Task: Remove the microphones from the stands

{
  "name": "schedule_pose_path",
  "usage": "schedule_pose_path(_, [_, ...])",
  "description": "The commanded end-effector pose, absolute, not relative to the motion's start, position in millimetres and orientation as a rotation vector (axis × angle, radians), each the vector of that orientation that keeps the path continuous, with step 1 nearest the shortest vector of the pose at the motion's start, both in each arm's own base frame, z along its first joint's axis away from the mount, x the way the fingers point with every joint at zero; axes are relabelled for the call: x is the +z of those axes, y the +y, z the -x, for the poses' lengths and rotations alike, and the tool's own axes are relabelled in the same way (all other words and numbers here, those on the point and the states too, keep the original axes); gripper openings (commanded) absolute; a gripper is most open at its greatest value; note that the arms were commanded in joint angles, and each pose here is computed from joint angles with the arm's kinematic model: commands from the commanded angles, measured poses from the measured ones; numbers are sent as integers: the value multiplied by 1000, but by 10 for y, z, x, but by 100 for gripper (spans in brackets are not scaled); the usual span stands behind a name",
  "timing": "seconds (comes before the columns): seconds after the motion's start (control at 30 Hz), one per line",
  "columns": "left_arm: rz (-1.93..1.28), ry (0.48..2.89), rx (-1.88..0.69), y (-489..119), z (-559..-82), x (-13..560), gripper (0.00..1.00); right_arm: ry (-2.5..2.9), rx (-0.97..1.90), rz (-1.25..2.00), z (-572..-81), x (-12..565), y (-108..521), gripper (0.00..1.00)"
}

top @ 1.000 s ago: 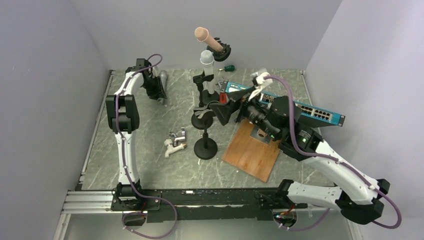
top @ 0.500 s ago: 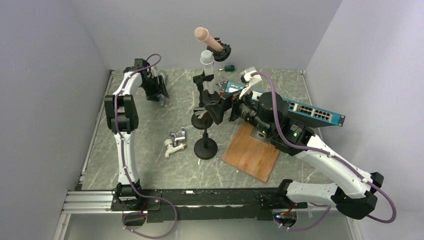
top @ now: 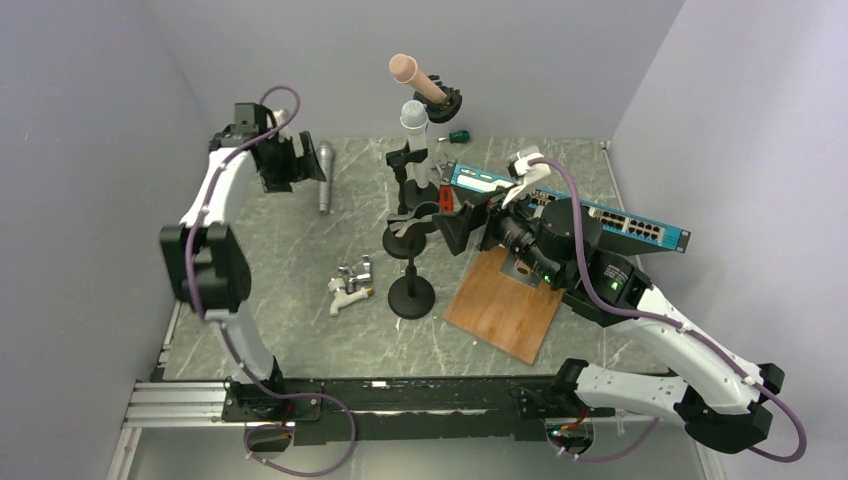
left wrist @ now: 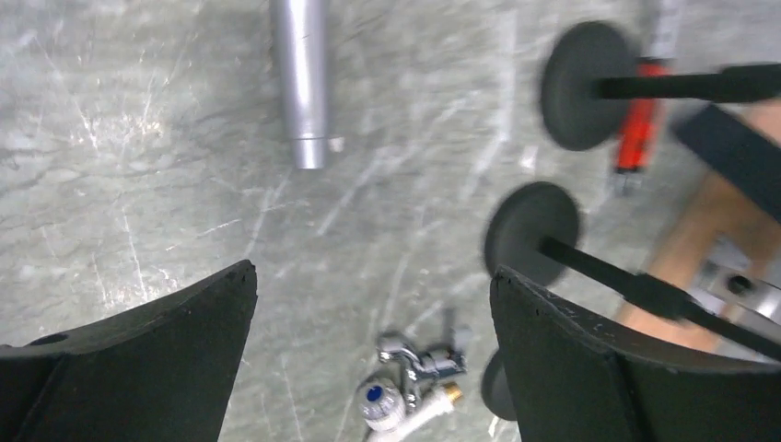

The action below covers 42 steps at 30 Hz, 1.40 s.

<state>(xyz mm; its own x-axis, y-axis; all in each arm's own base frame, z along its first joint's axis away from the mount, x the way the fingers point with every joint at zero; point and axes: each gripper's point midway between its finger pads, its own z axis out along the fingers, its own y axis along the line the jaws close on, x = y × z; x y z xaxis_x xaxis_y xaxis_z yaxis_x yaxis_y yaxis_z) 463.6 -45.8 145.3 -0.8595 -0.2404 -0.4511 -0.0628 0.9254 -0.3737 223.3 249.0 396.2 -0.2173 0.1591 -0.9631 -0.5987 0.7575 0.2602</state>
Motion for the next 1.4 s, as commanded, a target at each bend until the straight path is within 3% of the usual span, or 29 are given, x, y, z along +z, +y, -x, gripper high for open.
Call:
schedule_pose_path(0.0, [95,2266,-643,-714,-4320,2524,99,1634,656,340,-2279,3980,2356,100])
schedule_pose_path(0.23, [-172,1958,-1148,-1441,-3209,3296,99,1638,676,373,-2354,3897,2477,100])
schedule_pose_path(0.5, [-428,1828,-1378,-2206,-2467,3672,99,1599,921,547,-2375,3784,2825,100])
schedule_pose_path(0.6, [-483,1826,-1407,-2392,-2368,3673,99,1616,949,536,-2437,3770,2849,99])
schedule_pose_path(0.77, [-494,1841,-1456,-2450,-2296,3517,99,1619,963,512,-2519,3771,2850,82])
schedule_pose_path(0.93, [-473,1881,-1477,-2519,-2367,3348,84,1634,961,534,-2597,3698,2903,79])
schedule_pose_path(1.1, [-495,1899,-1476,-2590,-2385,3284,81,1687,928,564,-2679,3517,2952,73])
schedule_pose_path(1.17, [-475,1956,-1440,-2569,-2398,3151,81,1700,944,591,-2636,3425,2973,67])
schedule_pose_path(1.37, [-420,2089,-1430,-2550,-2354,2666,75,1761,939,587,-2608,3095,2949,62])
